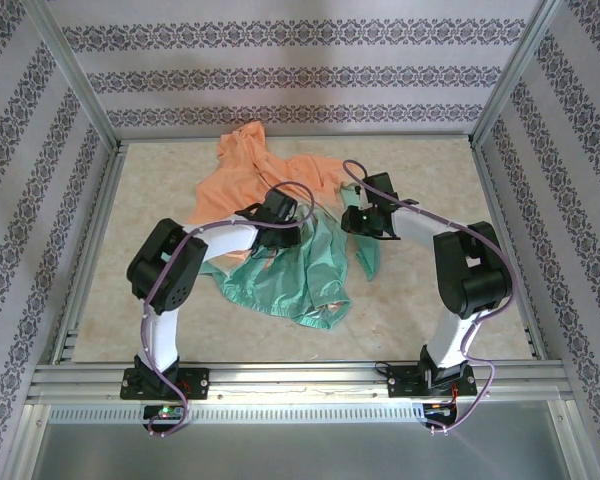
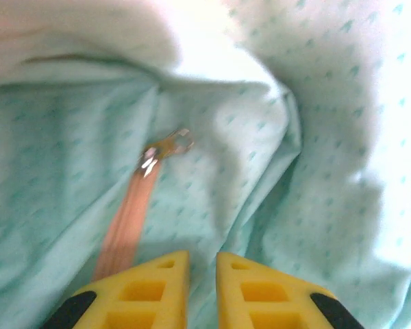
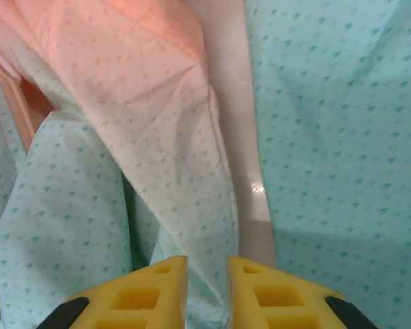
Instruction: Zip up the jacket
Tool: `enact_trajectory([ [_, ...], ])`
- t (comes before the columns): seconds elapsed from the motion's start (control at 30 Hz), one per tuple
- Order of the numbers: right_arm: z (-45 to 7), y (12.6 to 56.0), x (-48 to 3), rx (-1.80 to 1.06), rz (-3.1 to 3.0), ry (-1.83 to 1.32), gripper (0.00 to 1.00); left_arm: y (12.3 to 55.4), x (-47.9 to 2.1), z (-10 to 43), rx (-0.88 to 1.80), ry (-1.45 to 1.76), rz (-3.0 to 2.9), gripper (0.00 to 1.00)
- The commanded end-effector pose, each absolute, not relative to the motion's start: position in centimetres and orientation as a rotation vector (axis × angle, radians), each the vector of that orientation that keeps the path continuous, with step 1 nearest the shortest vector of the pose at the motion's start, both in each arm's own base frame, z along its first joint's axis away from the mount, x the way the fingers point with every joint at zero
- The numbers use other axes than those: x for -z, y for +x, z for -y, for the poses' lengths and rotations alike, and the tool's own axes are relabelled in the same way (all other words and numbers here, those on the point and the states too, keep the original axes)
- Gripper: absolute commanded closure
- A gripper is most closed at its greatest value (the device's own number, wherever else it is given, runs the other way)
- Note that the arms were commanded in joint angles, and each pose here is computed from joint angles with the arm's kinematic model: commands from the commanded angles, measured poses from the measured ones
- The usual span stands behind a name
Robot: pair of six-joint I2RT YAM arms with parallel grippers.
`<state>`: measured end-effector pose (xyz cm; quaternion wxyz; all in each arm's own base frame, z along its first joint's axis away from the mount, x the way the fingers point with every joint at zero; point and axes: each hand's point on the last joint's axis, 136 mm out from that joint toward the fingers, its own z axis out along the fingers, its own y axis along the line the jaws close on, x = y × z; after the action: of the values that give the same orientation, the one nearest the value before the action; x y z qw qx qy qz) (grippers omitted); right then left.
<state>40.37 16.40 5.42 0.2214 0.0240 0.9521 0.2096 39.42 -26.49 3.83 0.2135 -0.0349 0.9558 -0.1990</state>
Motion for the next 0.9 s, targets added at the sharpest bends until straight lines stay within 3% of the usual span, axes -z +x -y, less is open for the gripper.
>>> enact_trajectory([
  [0.0,-18.3,39.0,-4.7,-0.625,-2.663,-0.009,0.78,38.5,-4.6,23.0,0.469,-0.174,-2.664,0.82],
  [0.3,-22.5,37.2,-5.6,-0.658,-2.649,-0.144,0.77,36.7,-7.0,20.4,0.479,-0.163,-2.626,0.81],
  [0.47,-23.5,36.6,-4.5,-0.667,-2.679,-0.137,0.77,34.4,-6.8,25.1,0.542,0.015,-2.643,0.58],
  [0.67,-23.4,36.4,-3.8,-0.667,-2.684,-0.083,0.77,32.3,-3.2,29.1,0.581,0.093,-2.7,0.48],
  [0.8,-22.4,35.9,-3.0,-0.598,-2.722,-0.06,0.77,31.6,-1.7,29.3,0.574,0.113,-2.738,0.57],
  [0.87,-21.8,35.7,-2.7,-0.569,-2.735,-0.047,0.77,31.6,-2.2,28.9,0.56,0.126,-2.722,0.78],
])
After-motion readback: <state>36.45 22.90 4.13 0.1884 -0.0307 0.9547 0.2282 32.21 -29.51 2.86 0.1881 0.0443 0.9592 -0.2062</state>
